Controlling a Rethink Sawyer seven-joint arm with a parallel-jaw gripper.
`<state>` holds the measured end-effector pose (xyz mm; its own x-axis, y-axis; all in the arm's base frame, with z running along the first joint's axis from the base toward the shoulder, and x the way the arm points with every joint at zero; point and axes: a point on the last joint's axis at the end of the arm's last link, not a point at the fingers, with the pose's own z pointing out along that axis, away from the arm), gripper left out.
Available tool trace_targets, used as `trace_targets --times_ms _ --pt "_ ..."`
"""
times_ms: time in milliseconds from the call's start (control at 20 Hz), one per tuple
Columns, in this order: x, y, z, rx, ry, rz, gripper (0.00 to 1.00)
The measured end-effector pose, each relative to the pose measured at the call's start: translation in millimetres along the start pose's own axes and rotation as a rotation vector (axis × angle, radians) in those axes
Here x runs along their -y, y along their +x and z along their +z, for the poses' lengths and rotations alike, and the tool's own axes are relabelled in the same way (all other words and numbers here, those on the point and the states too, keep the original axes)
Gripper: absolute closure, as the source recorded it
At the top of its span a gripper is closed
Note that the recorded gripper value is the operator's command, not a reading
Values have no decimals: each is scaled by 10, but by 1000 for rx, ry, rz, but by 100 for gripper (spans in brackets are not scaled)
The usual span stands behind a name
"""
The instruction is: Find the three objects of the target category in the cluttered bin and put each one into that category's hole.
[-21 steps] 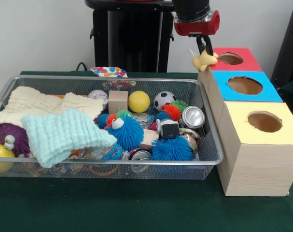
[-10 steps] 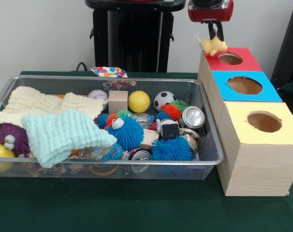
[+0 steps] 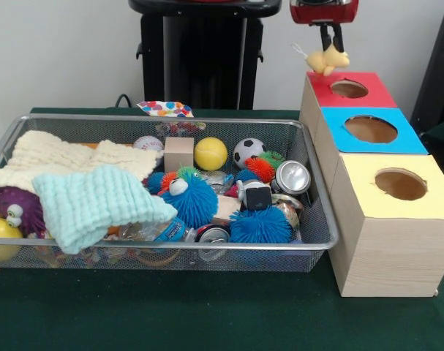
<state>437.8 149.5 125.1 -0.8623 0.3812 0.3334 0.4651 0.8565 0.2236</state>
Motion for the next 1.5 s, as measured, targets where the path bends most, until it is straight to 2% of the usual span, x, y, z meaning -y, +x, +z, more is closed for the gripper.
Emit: trace_targets --times_ms 50,150,250,400,450,600,750,1050,1350,1500 --pt "4 -24 -9 3 -7 8 100" --pt "52 -233 -72 39 -54 54 100" --pt "79 -339 -95 62 -72 64 100" --pt "134 -596 -138 132 -109 80 100" --pt "151 -694 -146 163 -124 81 100" --pt "157 -835 -133 215 -154 69 100" --pt "106 -882 -87 236 -187 42 100" --pt "-47 -814 1 201 -240 1 100" --pt "-172 -626 -2 155 -257 -43 100" --pt "-203 -484 3 111 -259 -64 100"
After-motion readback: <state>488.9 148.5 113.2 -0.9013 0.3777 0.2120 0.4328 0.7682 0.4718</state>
